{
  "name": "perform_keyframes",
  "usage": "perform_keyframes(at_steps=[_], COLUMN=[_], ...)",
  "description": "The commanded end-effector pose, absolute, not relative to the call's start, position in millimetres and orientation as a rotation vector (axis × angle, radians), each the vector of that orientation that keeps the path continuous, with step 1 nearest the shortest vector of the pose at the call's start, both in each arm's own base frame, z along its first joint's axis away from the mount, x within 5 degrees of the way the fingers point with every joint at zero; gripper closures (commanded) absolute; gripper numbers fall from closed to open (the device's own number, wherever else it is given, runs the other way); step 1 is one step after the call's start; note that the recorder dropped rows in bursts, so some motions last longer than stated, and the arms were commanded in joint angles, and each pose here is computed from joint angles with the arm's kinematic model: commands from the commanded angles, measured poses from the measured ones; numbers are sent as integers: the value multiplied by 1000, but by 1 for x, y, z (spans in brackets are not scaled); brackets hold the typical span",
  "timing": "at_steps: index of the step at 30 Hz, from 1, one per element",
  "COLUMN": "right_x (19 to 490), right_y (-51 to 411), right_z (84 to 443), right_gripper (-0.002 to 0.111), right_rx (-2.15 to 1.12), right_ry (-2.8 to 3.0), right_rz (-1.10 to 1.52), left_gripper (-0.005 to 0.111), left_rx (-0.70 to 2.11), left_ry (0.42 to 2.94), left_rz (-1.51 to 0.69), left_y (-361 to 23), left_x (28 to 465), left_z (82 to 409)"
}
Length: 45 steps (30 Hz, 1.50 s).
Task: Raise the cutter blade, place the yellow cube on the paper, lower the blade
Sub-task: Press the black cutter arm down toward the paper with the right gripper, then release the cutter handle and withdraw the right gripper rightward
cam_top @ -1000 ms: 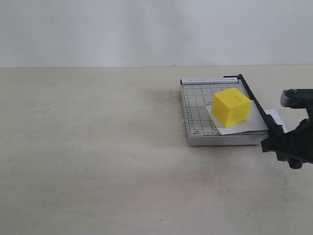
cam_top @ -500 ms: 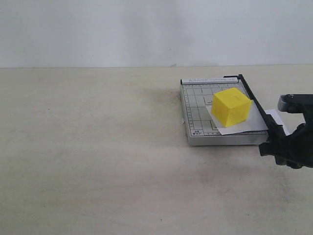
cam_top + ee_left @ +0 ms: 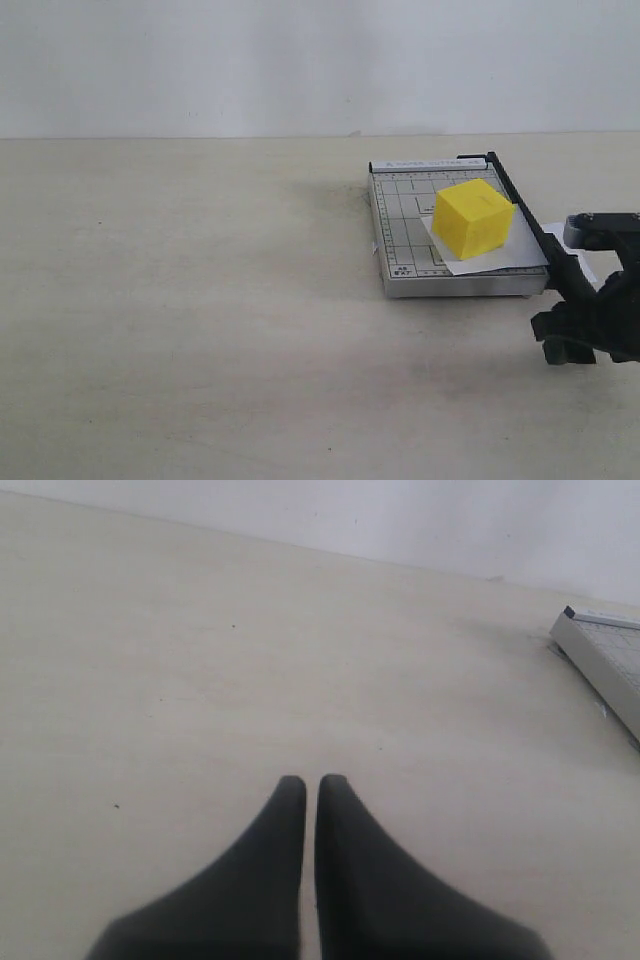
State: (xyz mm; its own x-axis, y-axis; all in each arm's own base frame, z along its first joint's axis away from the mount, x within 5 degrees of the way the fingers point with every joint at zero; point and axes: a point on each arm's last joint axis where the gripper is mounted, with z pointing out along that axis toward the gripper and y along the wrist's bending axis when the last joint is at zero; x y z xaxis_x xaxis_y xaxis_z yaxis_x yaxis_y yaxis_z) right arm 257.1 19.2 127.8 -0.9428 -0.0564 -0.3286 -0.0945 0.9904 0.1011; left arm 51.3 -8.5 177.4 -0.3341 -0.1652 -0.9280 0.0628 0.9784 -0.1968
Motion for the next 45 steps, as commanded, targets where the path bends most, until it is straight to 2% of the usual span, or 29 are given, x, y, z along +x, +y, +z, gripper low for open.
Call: perform_keyframes(at_steps=[1, 16, 28, 31, 36, 37, 45], right_x=[269, 295, 268, 252, 206, 195, 109], right_y=[20, 23, 21, 22, 28, 29, 38], right_z=[138, 173, 263, 282, 297, 298, 285], right_gripper=[42, 42, 44, 60, 106, 108, 108], right_rx=[-144, -194, -244, -255, -248, -249, -323], right_ry=[2761, 2665, 2315, 2257, 2107, 2072, 1777], right_rz=[158, 173, 108, 120, 223, 248, 361], left_gripper=[102, 102, 102, 102, 102, 102, 102], left_rx=[-68, -68, -68, -68, -68, -68, -66], left_ry=[1899, 1899, 1899, 1899, 1899, 1899, 1899], left_rz=[-244, -244, -244, -244, -244, -244, -243], left_y=[-9, -9, -9, -9, -9, -9, -9], left_x=[51, 51, 51, 51, 51, 51, 51], left_z=[176, 176, 176, 176, 176, 176, 176])
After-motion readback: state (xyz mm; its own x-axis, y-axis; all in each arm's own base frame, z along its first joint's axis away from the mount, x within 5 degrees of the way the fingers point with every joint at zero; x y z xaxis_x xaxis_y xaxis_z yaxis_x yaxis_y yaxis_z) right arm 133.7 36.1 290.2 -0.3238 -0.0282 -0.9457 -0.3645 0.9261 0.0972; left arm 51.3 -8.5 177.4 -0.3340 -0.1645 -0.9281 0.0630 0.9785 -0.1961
